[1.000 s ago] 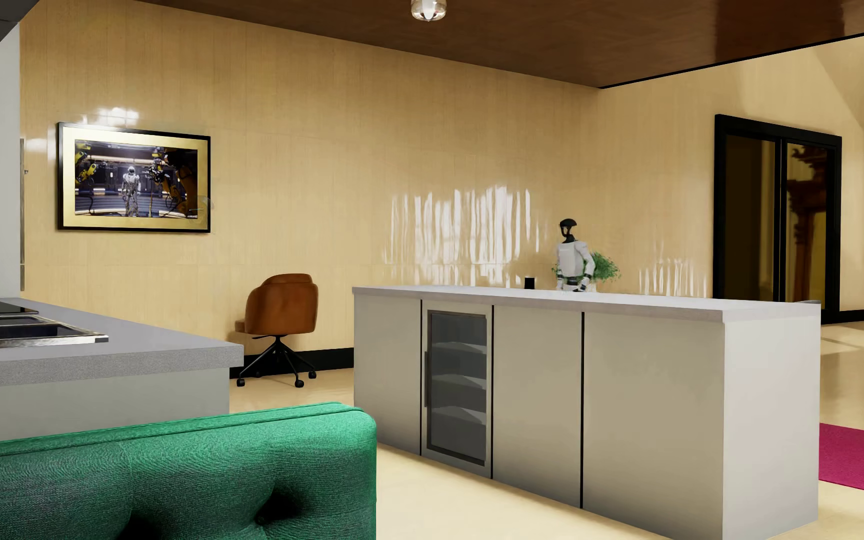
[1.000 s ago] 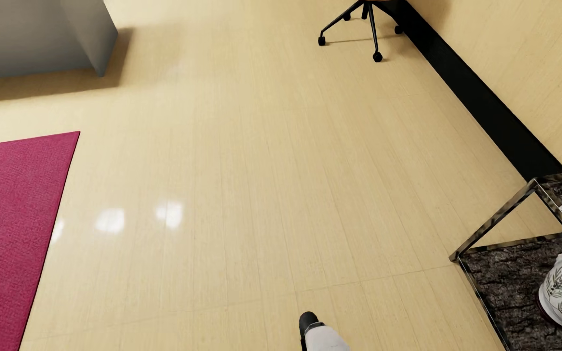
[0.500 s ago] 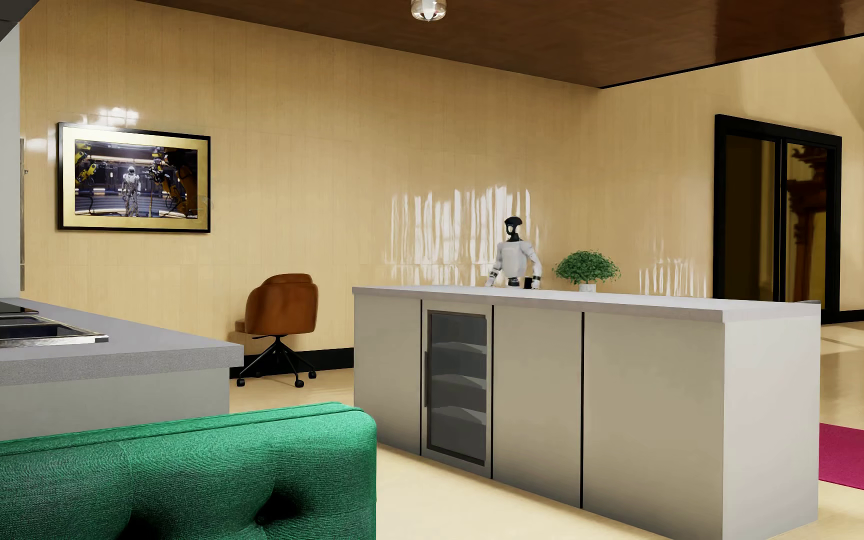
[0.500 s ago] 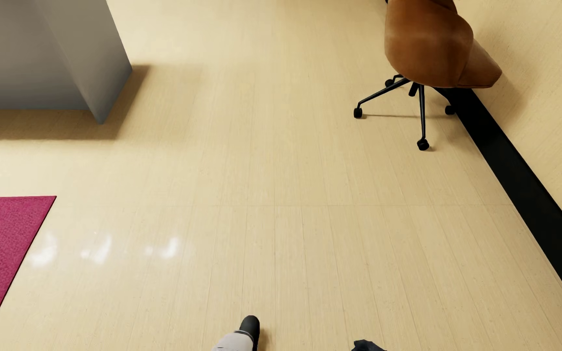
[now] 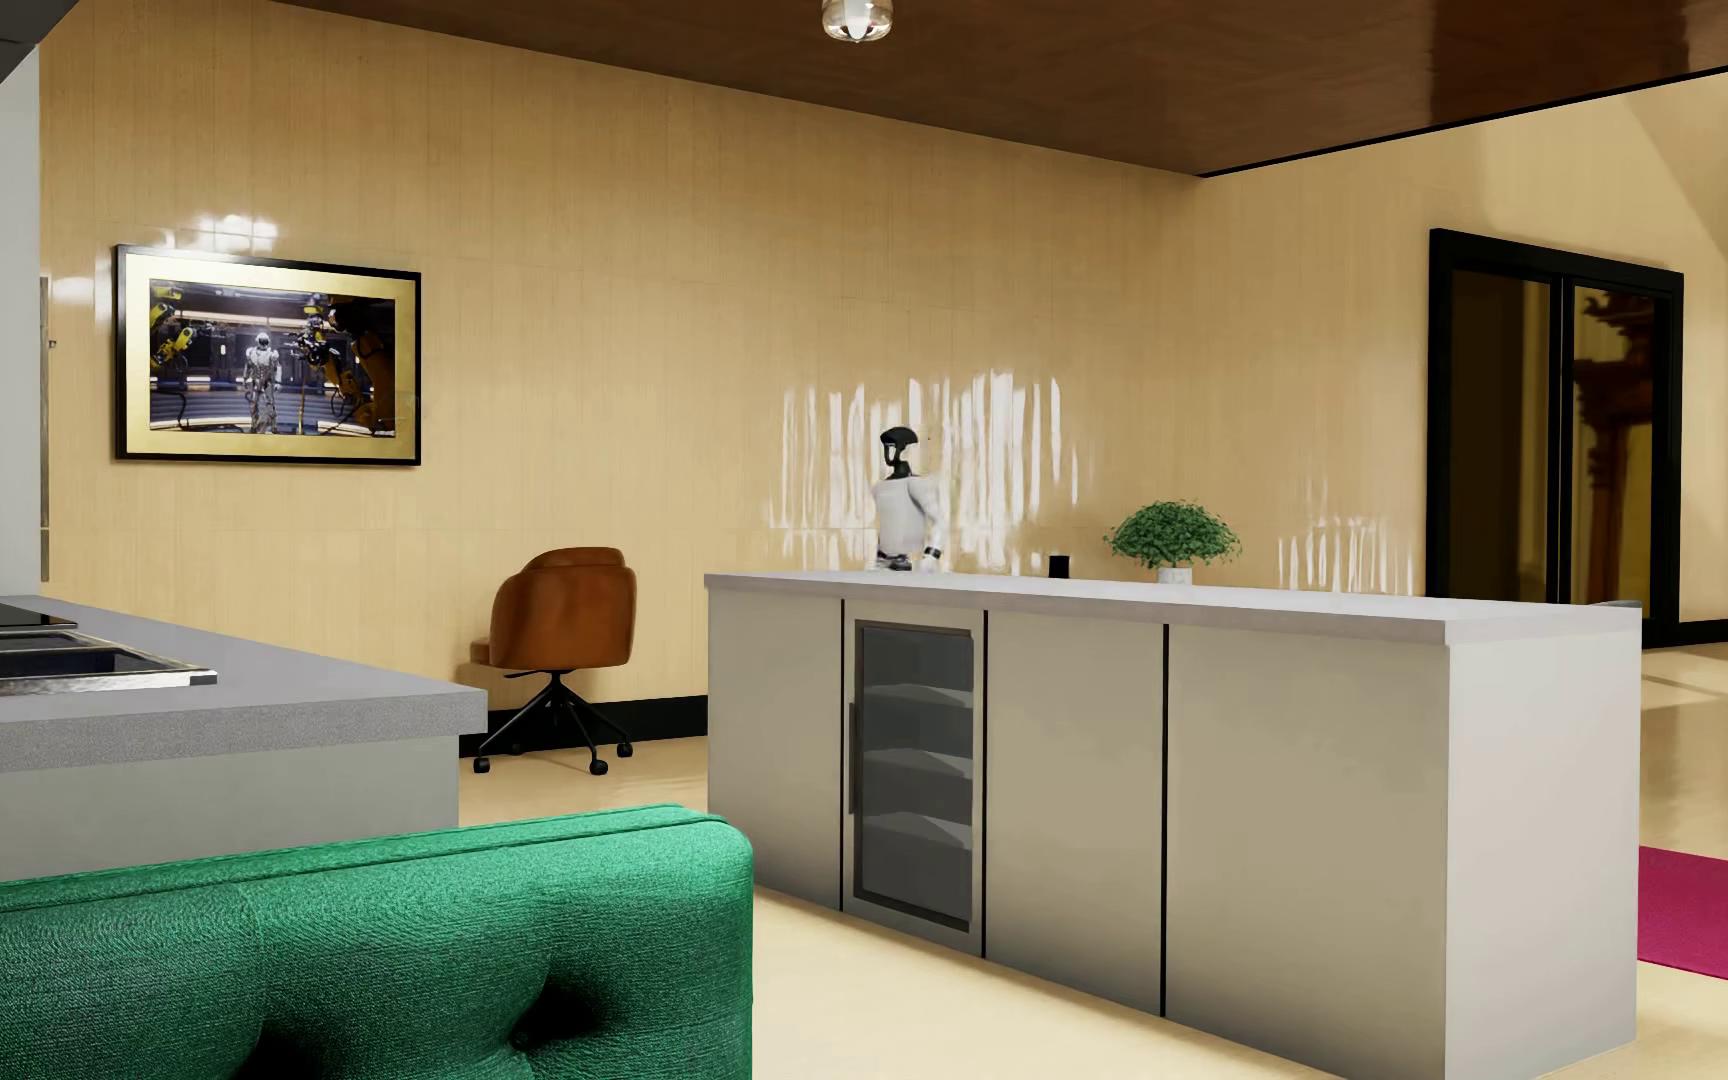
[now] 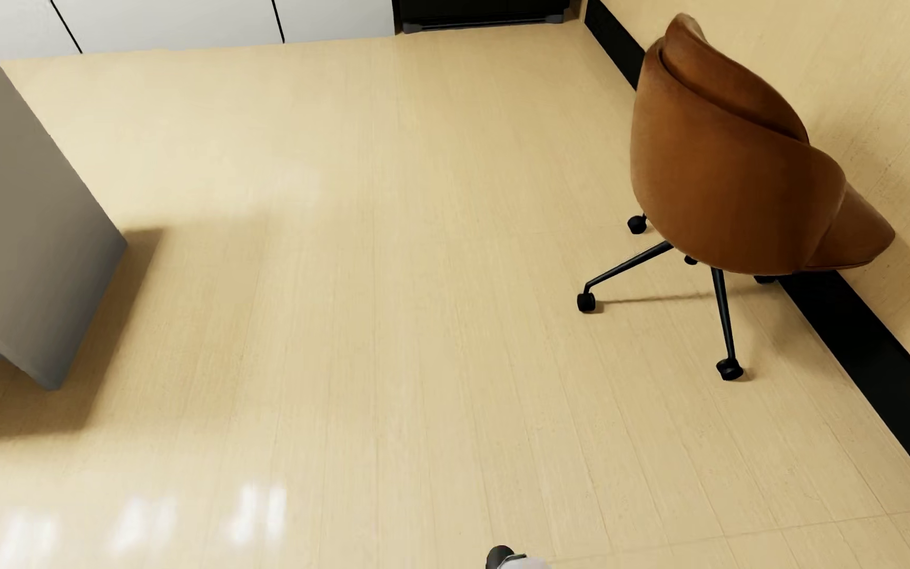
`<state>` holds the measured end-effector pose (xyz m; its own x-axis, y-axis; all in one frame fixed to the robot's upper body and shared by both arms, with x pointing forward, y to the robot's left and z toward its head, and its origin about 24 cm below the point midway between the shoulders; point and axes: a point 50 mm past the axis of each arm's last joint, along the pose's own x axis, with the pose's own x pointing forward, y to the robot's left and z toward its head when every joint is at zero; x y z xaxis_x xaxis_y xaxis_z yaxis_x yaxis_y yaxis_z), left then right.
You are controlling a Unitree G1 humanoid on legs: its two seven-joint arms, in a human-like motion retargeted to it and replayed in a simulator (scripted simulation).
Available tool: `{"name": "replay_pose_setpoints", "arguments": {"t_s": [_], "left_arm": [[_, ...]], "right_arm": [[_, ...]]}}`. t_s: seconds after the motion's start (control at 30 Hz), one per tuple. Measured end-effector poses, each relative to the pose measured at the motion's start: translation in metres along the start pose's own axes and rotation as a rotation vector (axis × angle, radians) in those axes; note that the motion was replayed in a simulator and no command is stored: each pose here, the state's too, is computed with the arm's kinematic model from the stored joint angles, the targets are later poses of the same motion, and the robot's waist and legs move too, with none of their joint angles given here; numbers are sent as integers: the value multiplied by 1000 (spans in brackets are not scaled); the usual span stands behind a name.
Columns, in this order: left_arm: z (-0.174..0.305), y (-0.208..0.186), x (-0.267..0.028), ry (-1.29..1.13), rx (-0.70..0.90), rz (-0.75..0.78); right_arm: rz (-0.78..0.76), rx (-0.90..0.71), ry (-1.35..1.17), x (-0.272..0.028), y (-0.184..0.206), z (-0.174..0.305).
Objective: Approach the counter
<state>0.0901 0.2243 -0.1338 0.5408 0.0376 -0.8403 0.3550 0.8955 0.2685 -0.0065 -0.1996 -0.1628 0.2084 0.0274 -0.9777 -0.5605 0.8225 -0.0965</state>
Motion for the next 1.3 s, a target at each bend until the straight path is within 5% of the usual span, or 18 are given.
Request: {"name": "replay_pose_setpoints", "arguments": {"t_s": [0.2, 0.53, 0.63, 0.87, 1.07, 1.3], "left_arm": [[-36, -10, -6, 146, -25, -17], [-142, -35, -72, 524, 41, -119], [-159, -37, -85, 609, 52, -132], [-51, -33, -19, 173, 24, -100], [43, 2, -5, -194, 33, -7], [-51, -33, -14, 192, 46, -108]], "right_arm": [[-5, -5, 79, -4, -2, -22], [-291, 30, -411, -19, -107, 113], [-302, 94, -392, -17, -107, 106], [-74, 26, 72, -4, -26, -18], [10, 70, 128, -12, 13, -42], [-142, 29, 31, 0, -54, 0]]}}
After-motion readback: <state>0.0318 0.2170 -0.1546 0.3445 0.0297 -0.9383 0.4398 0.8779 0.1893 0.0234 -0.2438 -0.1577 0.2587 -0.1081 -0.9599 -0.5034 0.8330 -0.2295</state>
